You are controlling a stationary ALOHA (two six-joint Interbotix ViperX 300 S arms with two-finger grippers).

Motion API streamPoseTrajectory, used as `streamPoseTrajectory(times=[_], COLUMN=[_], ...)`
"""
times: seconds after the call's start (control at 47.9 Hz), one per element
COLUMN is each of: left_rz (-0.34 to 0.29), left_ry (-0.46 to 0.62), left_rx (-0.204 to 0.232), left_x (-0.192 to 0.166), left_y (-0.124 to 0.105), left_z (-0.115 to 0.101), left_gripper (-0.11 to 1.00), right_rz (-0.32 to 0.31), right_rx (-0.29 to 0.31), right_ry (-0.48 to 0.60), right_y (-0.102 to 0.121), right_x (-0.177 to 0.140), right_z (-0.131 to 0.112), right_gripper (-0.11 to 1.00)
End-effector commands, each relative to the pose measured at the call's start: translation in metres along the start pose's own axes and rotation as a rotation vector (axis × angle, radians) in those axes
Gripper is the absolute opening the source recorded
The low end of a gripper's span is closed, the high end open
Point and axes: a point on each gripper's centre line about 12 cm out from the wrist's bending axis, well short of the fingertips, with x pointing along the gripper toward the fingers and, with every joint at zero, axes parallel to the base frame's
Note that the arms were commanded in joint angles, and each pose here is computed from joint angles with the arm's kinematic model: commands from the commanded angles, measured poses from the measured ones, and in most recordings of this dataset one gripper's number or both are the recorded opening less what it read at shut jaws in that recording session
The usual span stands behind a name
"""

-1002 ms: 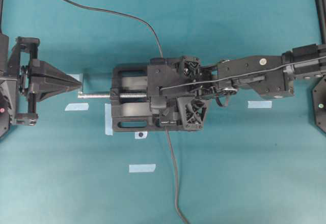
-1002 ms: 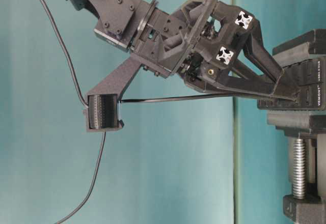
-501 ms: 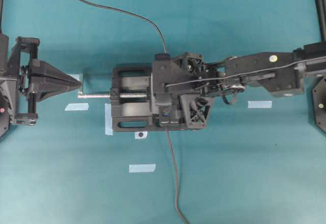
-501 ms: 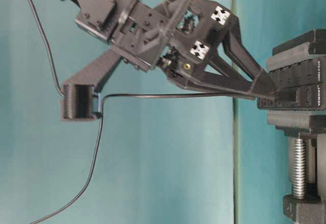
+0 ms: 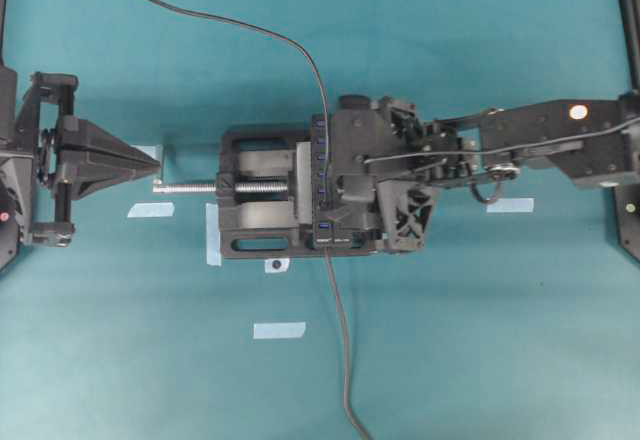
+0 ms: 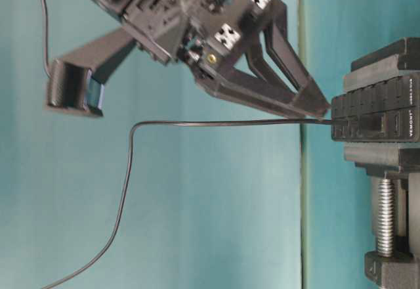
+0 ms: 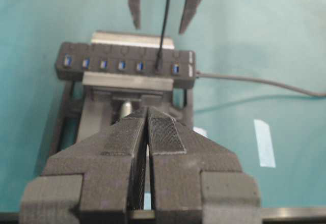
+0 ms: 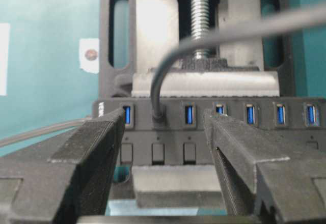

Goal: Insert the USB into the second port from the front of the fixed hub.

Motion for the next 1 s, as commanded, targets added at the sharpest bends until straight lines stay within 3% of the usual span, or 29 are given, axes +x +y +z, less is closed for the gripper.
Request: streamPoseTrajectory(times=[0.0,0.439,0.981], left_rz=[-0.001,-0.002,-0.002], left_ry=[-0.021,-0.023,-0.023], left_rx=[-0.002,-0.002,-0.002], left_x=[0.0002,-0.0001,-0.0001], left_y=[-0.0005,-0.0005,-0.0005], left_z=[0.007,0.0072,0.0072], left_gripper=[0.0,0.0,0.0], right_rz=[0.003,0.007,0.008], right_rx=[0.011,0.016,0.015], right_ry=[-0.052,-0.115,-0.106], right_y=[0.0009,0.0021,0.0026], right_x=[-0.0143,-0.0193,-0.0176], right_z=[0.0095,0.0085,0.0042], right_gripper=[0.69,0.7,0.7])
